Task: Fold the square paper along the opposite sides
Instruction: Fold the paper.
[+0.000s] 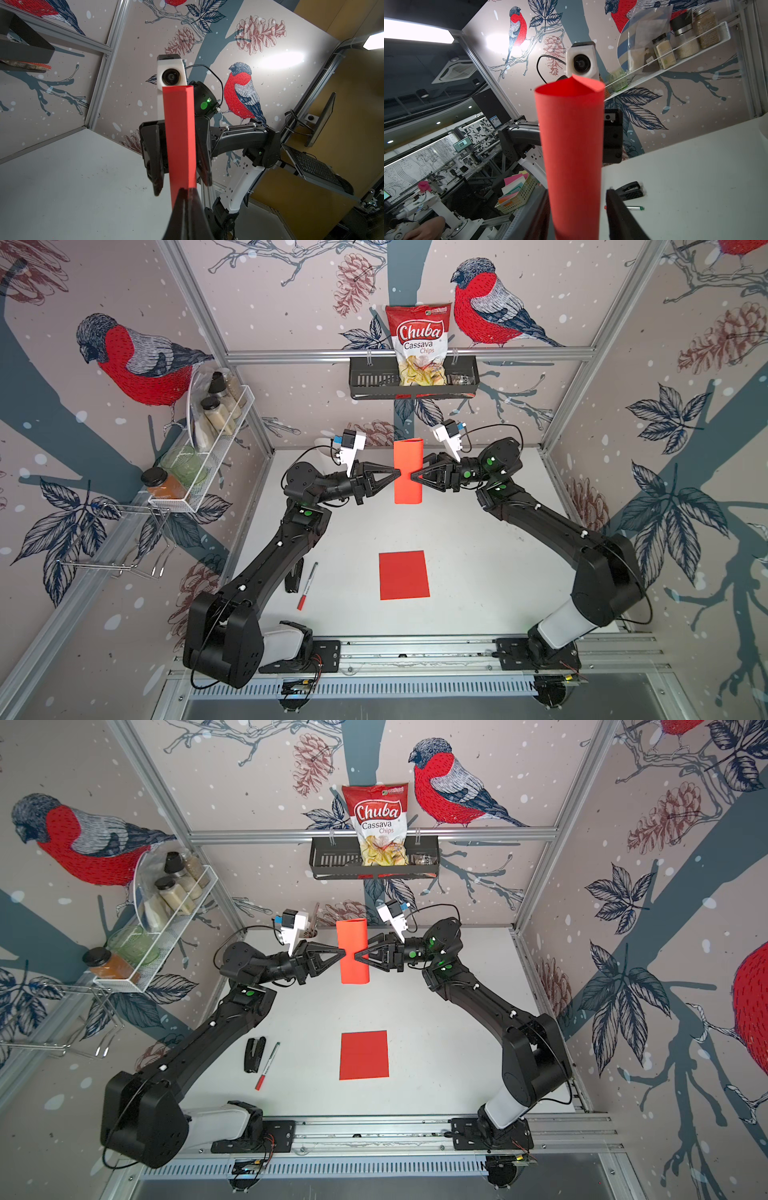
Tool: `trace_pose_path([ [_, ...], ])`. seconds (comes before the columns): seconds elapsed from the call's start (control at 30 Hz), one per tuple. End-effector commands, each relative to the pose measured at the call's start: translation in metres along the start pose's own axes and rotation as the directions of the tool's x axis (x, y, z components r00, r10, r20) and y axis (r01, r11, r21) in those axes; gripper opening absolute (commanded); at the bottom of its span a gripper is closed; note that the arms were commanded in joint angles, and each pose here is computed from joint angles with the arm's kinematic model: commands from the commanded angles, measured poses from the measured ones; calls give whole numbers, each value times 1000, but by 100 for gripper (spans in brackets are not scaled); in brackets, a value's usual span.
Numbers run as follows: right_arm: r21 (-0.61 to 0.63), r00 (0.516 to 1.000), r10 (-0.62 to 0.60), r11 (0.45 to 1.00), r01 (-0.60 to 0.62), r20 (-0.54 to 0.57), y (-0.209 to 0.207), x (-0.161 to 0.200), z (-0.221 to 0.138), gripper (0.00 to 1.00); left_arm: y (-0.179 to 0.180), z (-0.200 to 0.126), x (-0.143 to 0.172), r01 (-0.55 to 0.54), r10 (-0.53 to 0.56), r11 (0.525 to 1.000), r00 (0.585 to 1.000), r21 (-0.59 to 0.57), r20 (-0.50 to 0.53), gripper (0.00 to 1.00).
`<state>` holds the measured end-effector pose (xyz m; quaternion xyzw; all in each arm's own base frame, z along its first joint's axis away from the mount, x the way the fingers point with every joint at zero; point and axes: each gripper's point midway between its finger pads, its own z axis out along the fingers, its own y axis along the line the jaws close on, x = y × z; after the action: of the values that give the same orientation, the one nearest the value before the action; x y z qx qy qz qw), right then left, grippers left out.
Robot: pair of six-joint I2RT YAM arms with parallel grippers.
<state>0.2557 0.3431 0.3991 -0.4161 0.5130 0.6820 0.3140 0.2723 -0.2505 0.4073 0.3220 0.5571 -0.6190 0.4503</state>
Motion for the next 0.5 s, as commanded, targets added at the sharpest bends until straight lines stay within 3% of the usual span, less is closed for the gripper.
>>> trace_pose_path([
  [0.0, -16, 999, -36, 999, 36, 2, 8, -3, -3, 37, -6, 1, -2, -33, 33, 999, 999, 23, 0, 0],
  [0.47, -6, 999, -40, 999, 40, 6, 10, -6, -9, 6, -2, 0, -1, -34, 34, 999, 999, 8, -10, 0],
])
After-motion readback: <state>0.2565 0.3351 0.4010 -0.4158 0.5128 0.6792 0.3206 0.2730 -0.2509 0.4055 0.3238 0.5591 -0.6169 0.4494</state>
